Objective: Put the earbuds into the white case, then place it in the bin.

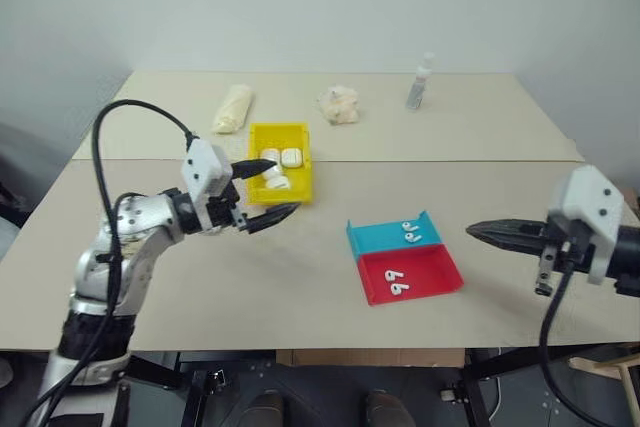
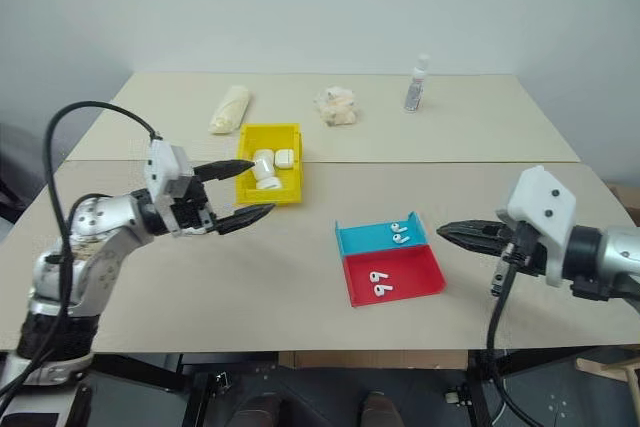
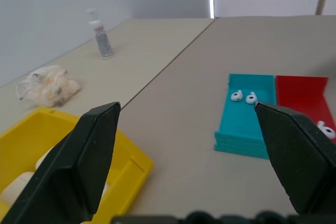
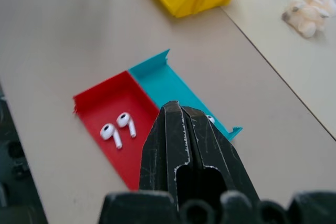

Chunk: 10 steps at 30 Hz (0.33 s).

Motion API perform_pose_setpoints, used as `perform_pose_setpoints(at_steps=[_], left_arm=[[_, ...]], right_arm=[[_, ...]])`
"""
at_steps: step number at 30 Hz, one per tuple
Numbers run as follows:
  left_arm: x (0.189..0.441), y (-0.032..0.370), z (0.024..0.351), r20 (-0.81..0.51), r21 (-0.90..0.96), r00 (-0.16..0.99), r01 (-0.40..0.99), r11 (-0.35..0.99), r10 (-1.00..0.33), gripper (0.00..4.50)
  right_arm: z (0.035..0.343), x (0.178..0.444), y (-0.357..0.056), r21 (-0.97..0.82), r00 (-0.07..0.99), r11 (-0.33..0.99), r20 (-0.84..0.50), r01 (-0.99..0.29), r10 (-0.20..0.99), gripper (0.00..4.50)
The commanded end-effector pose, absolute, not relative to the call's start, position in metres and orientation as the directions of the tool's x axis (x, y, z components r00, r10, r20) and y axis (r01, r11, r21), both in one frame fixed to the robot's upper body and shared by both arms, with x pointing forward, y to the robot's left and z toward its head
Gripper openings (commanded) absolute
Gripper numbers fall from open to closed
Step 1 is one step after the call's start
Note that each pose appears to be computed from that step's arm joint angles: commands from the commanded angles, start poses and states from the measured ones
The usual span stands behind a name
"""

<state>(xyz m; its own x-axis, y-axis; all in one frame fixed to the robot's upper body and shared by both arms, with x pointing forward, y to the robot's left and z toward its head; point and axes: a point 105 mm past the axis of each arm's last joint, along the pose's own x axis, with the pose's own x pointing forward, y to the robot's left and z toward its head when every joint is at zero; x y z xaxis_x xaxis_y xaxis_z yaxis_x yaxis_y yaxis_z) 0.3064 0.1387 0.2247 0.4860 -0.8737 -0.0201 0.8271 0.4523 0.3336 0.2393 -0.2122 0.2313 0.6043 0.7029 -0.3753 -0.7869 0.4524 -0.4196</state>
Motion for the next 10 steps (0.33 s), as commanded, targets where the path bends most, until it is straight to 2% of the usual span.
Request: perform_pose_setpoints(at_steps=[1, 10], left_arm=[[0.285, 0.149, 0.237, -0.026, 0.364, 0.452, 0.835, 0.412, -0.892, 4.44], [0.269, 0.166, 0.237, -0.094, 0.36, 0.46, 0.843, 0.401, -0.883, 4.44]], right_arm=[[0.245, 0.228, -0.227, -0.494, 0.604, 0.394, -0.397, -0.775, 0.691, 0.0], [0.25, 0.221, -0.24, -0.514, 0.584, 0.344, -0.431, -0.786, 0.688, 0.0]])
